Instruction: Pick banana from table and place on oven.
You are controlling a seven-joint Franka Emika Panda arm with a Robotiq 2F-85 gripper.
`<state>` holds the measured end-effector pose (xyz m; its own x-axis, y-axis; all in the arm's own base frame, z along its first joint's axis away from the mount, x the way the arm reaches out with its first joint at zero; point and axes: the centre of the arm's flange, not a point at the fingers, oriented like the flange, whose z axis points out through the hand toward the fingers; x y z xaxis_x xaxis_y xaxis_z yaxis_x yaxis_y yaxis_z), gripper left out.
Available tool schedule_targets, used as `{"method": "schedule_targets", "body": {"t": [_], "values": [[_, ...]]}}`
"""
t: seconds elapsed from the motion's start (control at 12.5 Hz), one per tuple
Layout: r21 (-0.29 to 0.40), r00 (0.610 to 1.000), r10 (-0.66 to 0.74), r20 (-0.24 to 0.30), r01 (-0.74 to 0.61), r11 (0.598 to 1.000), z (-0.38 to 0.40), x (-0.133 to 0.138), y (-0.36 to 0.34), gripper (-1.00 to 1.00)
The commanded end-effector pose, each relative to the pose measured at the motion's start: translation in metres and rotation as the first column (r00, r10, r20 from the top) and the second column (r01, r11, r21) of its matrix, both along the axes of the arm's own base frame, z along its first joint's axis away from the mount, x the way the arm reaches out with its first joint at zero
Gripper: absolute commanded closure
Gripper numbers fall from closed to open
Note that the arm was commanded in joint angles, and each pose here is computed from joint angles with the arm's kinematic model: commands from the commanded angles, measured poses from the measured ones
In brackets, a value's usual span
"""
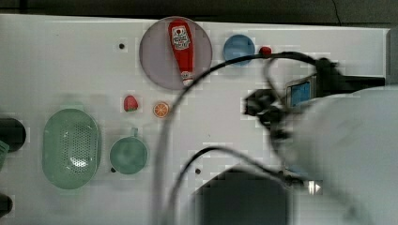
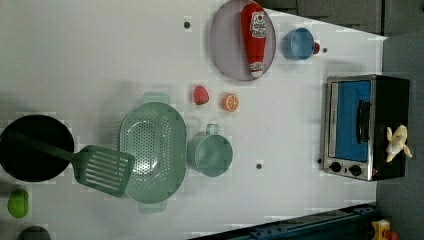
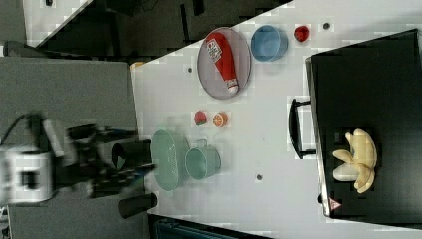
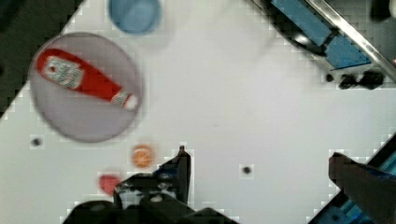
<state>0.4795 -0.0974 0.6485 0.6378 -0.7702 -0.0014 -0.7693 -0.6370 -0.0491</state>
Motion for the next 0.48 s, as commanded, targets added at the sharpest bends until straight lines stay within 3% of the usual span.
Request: {"method": "schedule_targets", "body": {"t": [0.08,0.48], "values": [[-0.041,0.996,-0.094,-0.007,0.094,0.995,0.007,0.001,0.040,-1.00],[-0.073,0.998,-0.046,-0.032,0.043,0.996,0.010,-0.006,0.066,-1.00]]}}
